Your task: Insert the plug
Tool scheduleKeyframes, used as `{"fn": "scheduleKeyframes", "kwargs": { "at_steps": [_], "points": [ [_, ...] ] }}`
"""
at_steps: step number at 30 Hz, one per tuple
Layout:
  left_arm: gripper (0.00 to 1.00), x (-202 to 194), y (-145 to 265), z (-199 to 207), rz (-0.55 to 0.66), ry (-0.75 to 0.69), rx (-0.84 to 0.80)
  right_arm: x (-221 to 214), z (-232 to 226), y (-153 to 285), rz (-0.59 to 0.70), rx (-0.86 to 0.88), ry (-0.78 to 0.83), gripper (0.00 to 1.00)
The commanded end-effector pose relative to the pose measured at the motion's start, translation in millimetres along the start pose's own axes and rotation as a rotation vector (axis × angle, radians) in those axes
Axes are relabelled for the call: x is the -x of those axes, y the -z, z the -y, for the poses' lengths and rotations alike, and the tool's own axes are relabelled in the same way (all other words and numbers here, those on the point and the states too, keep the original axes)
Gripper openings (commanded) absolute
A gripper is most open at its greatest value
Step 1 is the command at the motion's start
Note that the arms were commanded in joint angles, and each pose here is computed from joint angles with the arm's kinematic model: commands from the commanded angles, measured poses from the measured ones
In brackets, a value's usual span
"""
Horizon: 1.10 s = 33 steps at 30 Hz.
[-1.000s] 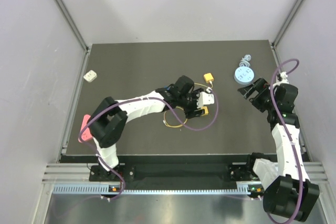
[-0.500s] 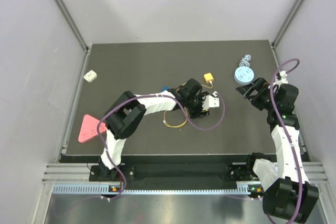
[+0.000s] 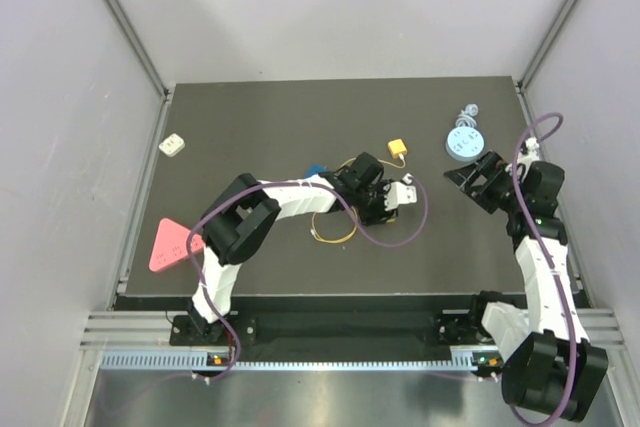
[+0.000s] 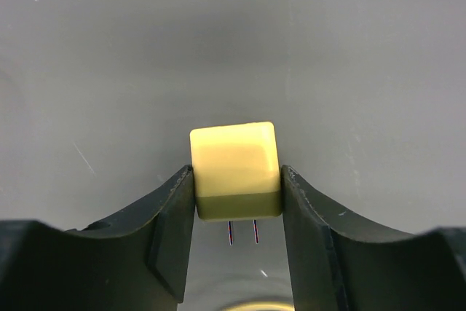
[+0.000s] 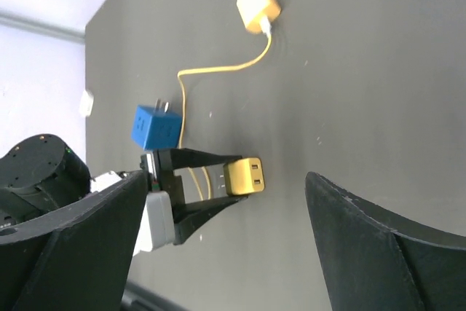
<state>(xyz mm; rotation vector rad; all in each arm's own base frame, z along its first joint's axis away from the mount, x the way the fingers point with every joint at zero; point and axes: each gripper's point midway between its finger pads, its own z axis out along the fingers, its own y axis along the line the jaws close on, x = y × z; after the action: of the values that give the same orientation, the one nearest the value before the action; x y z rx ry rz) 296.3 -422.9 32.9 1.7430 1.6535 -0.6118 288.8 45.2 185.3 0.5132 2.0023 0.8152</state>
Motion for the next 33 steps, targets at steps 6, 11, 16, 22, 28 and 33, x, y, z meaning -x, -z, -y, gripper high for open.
{"fn": "scheduleKeyframes", "kwargs": {
  "at_steps": [6, 11, 16, 22, 28, 33],
  "points": [
    [0.0, 87, 92, -1, 0.313, 0.005, 0.152, -50, -45, -10, -0.249, 0.163, 0.1, 0.73],
    [0.0, 108, 132, 15, 0.421, -0.012, 0.168, -86, -96, 0, -0.364, 0.38, 0.099, 0.69],
    [0.0, 125, 161, 31, 0.495, -0.037, 0.147, -96, -125, 9, -0.395, 0.458, 0.09, 0.62],
    [0.0, 126, 175, 42, 0.514, -0.047, 0.13, -106, -149, 14, -0.426, 0.534, 0.084, 0.61],
    [0.0, 128, 182, 51, 0.529, -0.065, 0.108, -116, -159, 12, -0.438, 0.552, 0.085, 0.6],
    [0.0, 125, 184, 56, 0.544, -0.073, 0.106, -125, -161, 5, -0.463, 0.531, 0.089, 0.52]
  ]
}}
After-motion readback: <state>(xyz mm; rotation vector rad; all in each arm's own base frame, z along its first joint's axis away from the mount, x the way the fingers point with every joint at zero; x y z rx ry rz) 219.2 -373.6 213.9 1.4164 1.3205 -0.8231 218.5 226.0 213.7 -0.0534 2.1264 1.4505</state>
